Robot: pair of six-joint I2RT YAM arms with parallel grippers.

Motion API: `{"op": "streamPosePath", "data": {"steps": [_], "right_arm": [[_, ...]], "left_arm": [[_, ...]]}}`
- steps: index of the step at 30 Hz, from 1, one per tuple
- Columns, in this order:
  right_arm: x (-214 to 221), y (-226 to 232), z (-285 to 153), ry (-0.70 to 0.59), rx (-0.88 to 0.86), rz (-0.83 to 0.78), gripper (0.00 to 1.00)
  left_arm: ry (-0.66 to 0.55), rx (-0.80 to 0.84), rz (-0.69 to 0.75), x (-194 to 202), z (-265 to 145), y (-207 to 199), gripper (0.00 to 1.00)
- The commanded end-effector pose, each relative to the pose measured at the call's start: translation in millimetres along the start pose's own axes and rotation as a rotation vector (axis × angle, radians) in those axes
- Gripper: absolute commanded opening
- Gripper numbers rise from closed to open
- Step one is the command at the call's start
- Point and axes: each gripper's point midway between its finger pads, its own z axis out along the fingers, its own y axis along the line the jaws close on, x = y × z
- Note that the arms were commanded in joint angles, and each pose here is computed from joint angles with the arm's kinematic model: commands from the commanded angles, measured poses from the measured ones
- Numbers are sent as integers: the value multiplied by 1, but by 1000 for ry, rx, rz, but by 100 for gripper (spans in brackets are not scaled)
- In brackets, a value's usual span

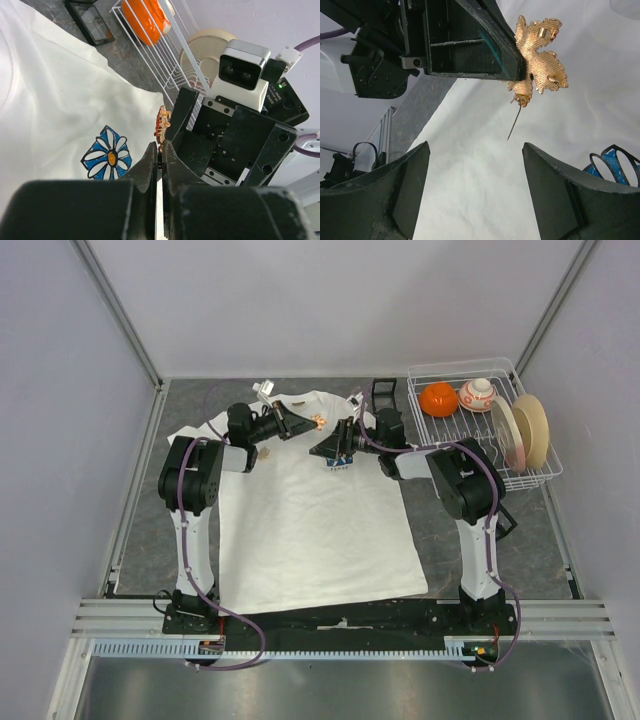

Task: Remove the brooch from the garment

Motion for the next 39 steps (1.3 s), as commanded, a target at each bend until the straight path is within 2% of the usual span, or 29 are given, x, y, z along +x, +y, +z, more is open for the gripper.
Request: {"op": "streamPosePath", "data": {"steps": [1, 6, 11, 23, 35, 39], "right_arm": [[-37, 19, 4, -115, -82, -69, 82], [-42, 26, 4, -147, -123, -46, 82], [-45, 38, 3, -161, -173, -30, 77], [-55, 36, -5, -183, -147, -59, 75], [-74, 22, -20, -171, -70, -138, 74], [-81, 21, -26, -167, -41, -170, 74]], "left_arm": [[-28, 40, 12, -5, 6, -7, 2], [-19, 44, 0, -1, 10, -7, 2], [-8, 33, 9, 1, 13, -6, 2], [61, -8, 11, 12, 21, 1, 2], [219, 100, -38, 35, 36, -9, 2], [269, 71, -73, 45, 38, 0, 2]]}}
